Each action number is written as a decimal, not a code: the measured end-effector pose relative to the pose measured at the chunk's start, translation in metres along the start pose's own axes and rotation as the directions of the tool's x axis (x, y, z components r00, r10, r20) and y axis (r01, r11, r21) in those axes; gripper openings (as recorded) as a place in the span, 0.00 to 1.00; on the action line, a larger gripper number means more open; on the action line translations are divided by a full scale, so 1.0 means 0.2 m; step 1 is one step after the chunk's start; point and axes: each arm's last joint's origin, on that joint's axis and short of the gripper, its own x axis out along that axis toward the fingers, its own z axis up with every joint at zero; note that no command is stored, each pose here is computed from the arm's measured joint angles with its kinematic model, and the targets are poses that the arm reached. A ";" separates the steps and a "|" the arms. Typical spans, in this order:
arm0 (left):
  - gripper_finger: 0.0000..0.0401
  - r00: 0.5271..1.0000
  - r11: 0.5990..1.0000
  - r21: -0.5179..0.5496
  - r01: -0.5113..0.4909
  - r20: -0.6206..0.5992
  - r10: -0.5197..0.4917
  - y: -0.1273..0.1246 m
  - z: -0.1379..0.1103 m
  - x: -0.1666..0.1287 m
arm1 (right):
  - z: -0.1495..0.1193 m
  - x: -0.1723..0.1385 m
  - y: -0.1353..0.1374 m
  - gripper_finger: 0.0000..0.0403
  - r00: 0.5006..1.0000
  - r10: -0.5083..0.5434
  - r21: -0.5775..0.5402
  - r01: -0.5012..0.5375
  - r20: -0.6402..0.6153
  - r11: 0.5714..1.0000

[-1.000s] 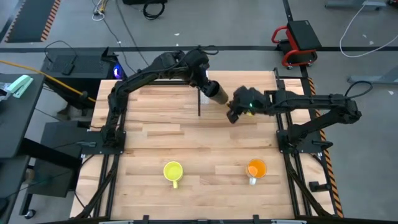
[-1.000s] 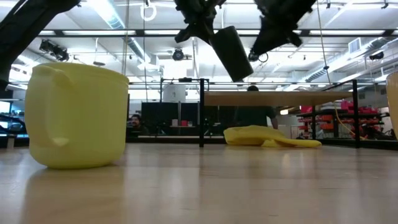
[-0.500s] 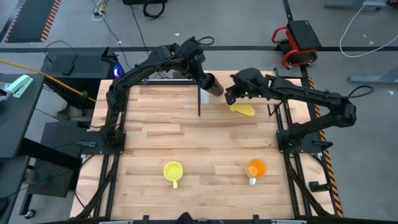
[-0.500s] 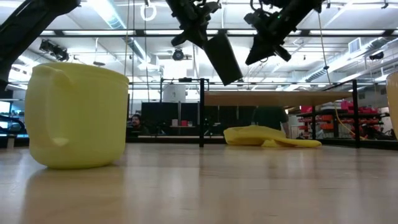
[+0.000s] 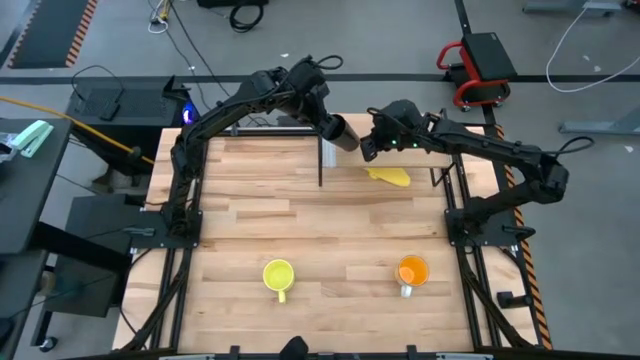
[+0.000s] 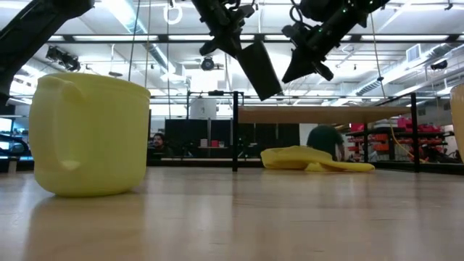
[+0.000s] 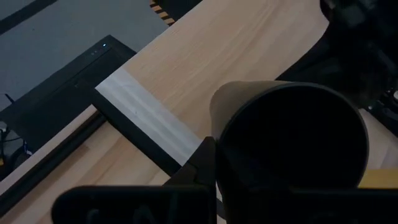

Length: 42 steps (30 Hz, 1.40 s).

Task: Stack small to large cups/mugs on shelf
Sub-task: Put the black cup on the shelf

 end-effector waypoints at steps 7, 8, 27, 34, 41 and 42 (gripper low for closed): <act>0.02 1.000 1.000 0.008 -0.008 -0.004 0.008 0.00 0.00 0.00 | -0.01 0.11 -0.01 0.00 0.999 0.013 0.003 -0.013 -0.029 1.000; 0.03 1.000 1.000 0.008 -0.008 -0.005 0.008 0.00 0.00 0.00 | -0.01 0.13 -0.01 0.00 0.999 0.013 0.003 -0.013 -0.035 1.000; 0.05 0.998 0.999 0.013 0.030 -0.057 -0.029 -0.01 -0.02 0.09 | 0.00 0.16 -0.04 0.00 0.999 0.000 0.013 0.001 -0.041 1.000; 0.04 0.998 0.998 0.026 0.049 -0.040 -0.047 -0.02 -0.01 0.12 | -0.01 0.16 -0.04 0.00 0.999 -0.012 0.013 0.013 -0.053 1.000; 0.08 0.997 0.998 0.016 0.064 -0.052 -0.063 0.00 -0.01 0.11 | 0.00 0.16 -0.05 0.00 0.999 -0.011 0.016 0.012 -0.047 1.000; 0.08 0.996 0.997 0.018 0.073 -0.053 -0.072 -0.01 -0.01 0.12 | 0.00 0.16 -0.05 0.00 0.999 -0.014 0.017 0.015 -0.047 1.000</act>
